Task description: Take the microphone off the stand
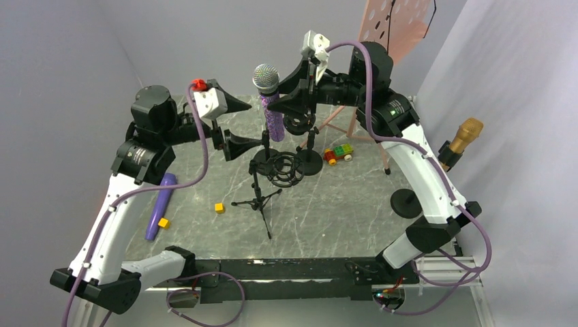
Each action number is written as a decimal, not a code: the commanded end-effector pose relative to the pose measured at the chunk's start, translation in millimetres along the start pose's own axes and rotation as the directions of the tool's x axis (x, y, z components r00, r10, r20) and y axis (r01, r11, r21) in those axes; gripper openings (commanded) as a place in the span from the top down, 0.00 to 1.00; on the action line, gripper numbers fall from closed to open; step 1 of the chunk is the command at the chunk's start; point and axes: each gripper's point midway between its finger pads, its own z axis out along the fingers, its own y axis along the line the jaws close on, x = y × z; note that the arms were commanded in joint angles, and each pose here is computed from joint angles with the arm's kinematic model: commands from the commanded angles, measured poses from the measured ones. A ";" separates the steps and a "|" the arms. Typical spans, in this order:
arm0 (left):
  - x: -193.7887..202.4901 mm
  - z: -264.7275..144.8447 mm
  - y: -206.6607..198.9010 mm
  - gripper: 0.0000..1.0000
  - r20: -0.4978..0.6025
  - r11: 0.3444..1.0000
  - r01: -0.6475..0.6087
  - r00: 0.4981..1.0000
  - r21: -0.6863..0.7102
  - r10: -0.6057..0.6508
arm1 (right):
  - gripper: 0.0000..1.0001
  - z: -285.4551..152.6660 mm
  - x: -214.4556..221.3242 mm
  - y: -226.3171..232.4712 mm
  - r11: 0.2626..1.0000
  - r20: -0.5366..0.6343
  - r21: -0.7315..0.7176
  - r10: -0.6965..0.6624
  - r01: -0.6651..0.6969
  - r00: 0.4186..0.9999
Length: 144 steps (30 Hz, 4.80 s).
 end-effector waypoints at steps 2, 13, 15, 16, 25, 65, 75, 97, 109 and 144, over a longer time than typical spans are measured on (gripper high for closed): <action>-33.9 8.8 14.4 0.01 0.116 0.996 0.081 0.990 -0.024 -0.078 | 1.00 -2.4 -43.5 8.1 0.994 0.126 -0.038 -0.094 0.100 0.988; -53.1 20.1 12.7 0.29 0.194 0.995 0.047 0.979 0.089 -0.063 | 1.00 14.8 -47.9 10.1 0.992 0.152 -0.107 -0.056 0.073 0.987; -53.0 19.8 8.6 0.36 0.193 0.992 0.034 0.979 0.118 -0.057 | 1.00 15.4 -44.6 10.4 0.992 0.146 -0.109 -0.050 0.066 0.988; -52.3 19.3 8.1 0.39 0.194 0.992 0.031 0.979 0.122 -0.055 | 1.00 15.9 -43.5 10.3 0.992 0.145 -0.111 -0.048 0.064 0.988; -47.5 17.4 9.6 0.32 0.203 0.991 0.051 0.976 0.120 -0.075 | 1.00 23.8 -37.2 11.9 0.990 0.139 -0.142 -0.001 0.021 0.990; 251.7 -28.4 160.4 1.00 -0.471 0.862 0.121 0.795 -0.493 -0.381 | 0.14 -68.4 24.1 11.0 0.982 0.063 0.167 -0.103 0.091 0.993; 336.3 -6.1 187.7 1.00 -0.516 0.836 0.196 0.708 -0.513 -0.483 | 0.14 -68.2 48.1 5.7 0.982 -0.005 0.183 -0.046 0.046 0.999; 413.3 9.9 166.2 0.64 -0.559 0.795 0.349 0.572 -0.496 -0.600 | 0.14 -72.0 109.7 10.9 0.979 -0.115 0.197 0.072 -0.049 0.991; 369.2 2.2 173.0 0.22 -0.488 0.776 0.341 0.626 -0.531 -0.609 | 0.15 -65.8 122.5 5.4 0.976 -0.137 0.195 0.120 -0.092 0.983; 130.7 -19.6 -48.8 0.09 -0.260 0.992 0.115 0.961 0.056 -0.097 | 0.34 -54.5 215.9 -30.3 0.964 -0.479 0.258 0.182 -0.061 0.859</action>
